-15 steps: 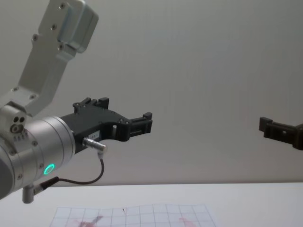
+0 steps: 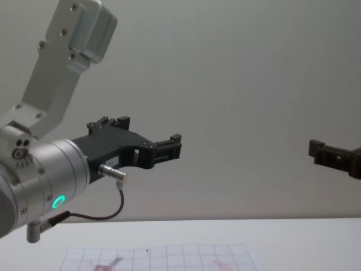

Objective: Use the one hand to pick up the stamp and affix it onto the A4 paper.

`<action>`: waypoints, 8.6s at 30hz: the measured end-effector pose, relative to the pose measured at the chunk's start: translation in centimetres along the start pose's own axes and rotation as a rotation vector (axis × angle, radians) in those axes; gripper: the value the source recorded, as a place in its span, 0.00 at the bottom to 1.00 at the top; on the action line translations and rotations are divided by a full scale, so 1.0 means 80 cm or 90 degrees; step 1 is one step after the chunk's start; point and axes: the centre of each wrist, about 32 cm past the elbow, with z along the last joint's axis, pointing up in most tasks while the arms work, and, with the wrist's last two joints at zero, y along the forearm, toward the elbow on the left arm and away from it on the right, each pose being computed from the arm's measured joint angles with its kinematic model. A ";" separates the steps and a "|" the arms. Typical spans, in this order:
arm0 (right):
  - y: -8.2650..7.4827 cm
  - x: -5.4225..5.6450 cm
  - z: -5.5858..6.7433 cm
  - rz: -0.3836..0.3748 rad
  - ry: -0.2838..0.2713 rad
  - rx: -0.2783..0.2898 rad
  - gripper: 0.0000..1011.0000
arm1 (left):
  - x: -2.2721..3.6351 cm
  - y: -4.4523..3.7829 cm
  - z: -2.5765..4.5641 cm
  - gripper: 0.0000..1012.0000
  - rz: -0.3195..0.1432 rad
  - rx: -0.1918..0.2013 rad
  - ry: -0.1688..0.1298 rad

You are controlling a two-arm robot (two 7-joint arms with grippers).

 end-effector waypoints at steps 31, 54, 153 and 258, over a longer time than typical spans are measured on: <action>-0.051 0.026 -0.004 0.001 0.028 -0.077 0.99 | 0.0000 0.000 0.0000 0.99 0.000 0.000 0.000; -0.079 0.046 -0.023 0.027 0.029 -0.252 0.99 | 0.0000 0.000 0.0000 0.99 0.000 0.000 0.000; 0.121 -0.017 -0.062 0.331 -0.008 -0.280 0.22 | 0.0000 0.000 0.0000 0.99 0.000 0.000 0.000; -0.008 0.073 -0.035 0.127 -0.025 -0.354 0.25 | 0.0000 0.000 0.0000 0.99 0.000 0.000 0.000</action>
